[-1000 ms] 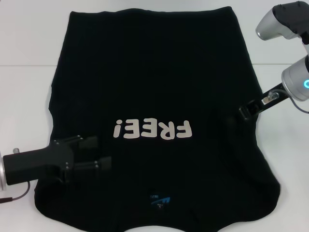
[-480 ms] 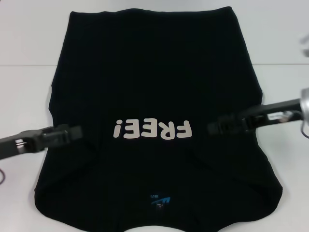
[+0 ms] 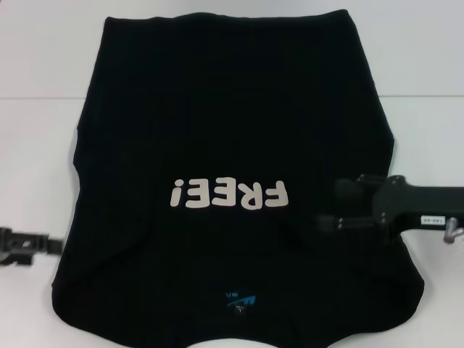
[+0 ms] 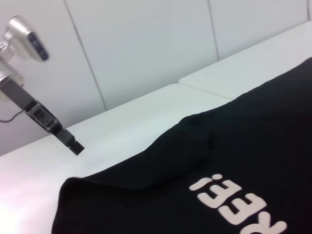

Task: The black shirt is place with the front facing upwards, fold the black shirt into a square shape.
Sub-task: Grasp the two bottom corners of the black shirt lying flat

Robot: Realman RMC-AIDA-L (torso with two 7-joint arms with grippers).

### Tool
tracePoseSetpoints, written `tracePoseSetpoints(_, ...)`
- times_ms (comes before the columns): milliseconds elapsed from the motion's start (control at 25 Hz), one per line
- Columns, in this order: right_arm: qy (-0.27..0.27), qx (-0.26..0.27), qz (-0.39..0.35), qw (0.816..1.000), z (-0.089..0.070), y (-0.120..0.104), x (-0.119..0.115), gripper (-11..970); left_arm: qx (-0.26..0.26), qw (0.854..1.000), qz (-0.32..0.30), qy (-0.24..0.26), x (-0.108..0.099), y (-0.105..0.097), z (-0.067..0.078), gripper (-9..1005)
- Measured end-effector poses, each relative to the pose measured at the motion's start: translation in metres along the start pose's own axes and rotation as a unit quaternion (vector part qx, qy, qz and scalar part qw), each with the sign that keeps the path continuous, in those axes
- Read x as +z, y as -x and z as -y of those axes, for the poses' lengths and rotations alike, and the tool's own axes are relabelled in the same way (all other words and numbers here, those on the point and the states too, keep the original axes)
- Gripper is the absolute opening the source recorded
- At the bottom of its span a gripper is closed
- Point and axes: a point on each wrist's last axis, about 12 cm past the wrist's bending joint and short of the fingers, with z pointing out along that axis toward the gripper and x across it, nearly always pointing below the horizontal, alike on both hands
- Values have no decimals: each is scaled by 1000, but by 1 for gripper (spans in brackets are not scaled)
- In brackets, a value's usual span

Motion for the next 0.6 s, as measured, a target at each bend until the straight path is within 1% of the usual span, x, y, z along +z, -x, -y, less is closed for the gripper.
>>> tracePoseSetpoints(120,5,-6,1,1000,-2,-1,5,939,1,998,-39,58,-7,9,5,860)
tracePoseSetpoints(240,2,-7,1,1000,-2,0,7,940,18,994,-69,86,-5,16,13,860)
tracePoseSetpoints(400,-11,-3,2,1000,2,0,5,940,34,988,-107,110,7,20,19,859)
tracePoseSetpoints(560,-15,-1,7,1000,3,0,4,940,38,987,-114,102,18,22,23,860)
tracePoseSetpoints(600,-15,-1,7,1000,3,0,4,940,37,988,-118,94,24,21,24,860)
